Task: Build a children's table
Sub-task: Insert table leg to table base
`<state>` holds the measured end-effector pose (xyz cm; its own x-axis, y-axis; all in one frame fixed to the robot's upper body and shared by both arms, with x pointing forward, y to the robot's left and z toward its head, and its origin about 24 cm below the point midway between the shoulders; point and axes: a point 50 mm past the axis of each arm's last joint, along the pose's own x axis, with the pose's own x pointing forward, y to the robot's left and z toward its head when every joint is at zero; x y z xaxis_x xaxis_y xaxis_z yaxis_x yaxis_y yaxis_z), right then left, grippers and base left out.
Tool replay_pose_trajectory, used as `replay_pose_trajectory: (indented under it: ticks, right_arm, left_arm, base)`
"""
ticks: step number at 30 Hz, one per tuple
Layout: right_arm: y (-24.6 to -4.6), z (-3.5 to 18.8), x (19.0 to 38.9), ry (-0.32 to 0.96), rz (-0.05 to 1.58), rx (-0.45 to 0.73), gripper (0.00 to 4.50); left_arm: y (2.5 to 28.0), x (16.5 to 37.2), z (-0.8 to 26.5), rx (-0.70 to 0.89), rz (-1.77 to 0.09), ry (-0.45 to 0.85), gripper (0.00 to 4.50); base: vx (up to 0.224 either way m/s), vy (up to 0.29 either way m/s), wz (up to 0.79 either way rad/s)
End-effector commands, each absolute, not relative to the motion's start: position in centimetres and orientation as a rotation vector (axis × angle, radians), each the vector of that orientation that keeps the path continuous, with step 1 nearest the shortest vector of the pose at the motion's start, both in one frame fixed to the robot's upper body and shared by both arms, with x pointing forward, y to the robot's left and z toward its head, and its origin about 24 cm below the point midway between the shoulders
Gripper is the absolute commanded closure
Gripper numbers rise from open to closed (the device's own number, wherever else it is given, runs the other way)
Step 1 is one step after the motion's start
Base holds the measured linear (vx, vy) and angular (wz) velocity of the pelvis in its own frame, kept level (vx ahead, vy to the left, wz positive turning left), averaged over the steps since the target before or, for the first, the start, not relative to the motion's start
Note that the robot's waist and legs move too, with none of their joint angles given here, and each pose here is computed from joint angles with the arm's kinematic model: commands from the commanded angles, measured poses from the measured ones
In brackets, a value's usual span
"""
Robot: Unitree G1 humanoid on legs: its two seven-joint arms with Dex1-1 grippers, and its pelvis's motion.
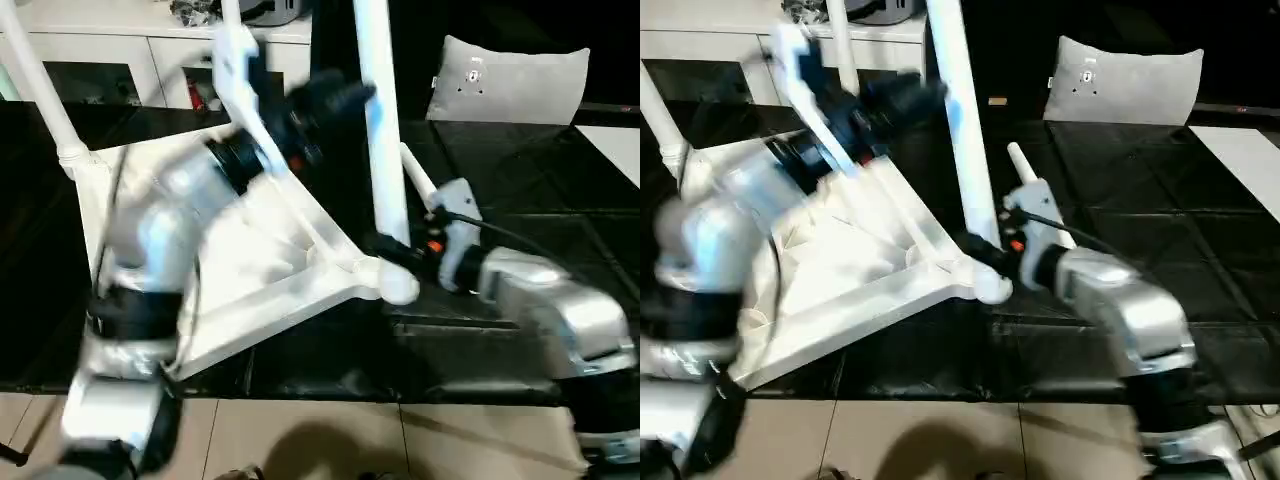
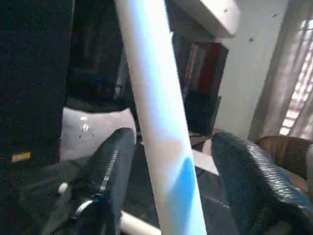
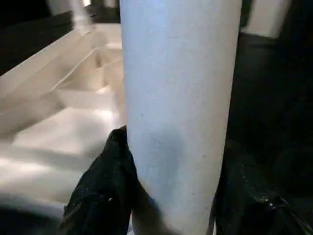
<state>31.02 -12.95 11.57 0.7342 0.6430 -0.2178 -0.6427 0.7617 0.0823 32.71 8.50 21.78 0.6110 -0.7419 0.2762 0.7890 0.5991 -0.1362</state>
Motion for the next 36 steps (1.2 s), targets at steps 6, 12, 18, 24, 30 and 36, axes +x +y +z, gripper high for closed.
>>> replay_pose_trajectory:
  ticks: [6,12,18,24,30,36]
  right_arm:
    - [-11.6,11.9,31.6,0.162,0.571,0.025,2.64]
    - [-10.4,11.2,31.5,0.165,0.536,0.034,2.64]
    - [-9.1,10.8,31.1,0.166,0.545,0.046,2.64]
    - [-8.6,10.5,30.8,0.169,0.556,0.041,2.64]
    - [-8.5,10.3,30.8,0.172,0.549,0.046,2.64]
    - [-8.3,10.3,30.8,0.174,0.562,0.039,2.64]
  left_arm:
    - [5.2,31.5,19.5,-0.25,-0.782,-0.156,0.9]
    - [4.4,31.2,16.6,-0.134,-0.694,-0.082,0.66]
    - [5.6,32.1,15.3,-0.14,-0.55,-0.034,0.66]
    - [5.9,32.5,15.2,-0.21,-0.514,-0.043,0.95]
    - [5.0,31.9,15.0,-0.237,-0.565,-0.04,1.02]
    - [4.7,31.8,14.9,-0.243,-0.594,-0.032,1.43]
  base:
    - [0.0,0.0,0.0]
    - [0.0,0.0,0.0]
    - [0.0,0.0,0.0]
    - [0.0,0.0,0.0]
    - [0.0,0.0,0.0]
    - [0.0,0.0,0.0]
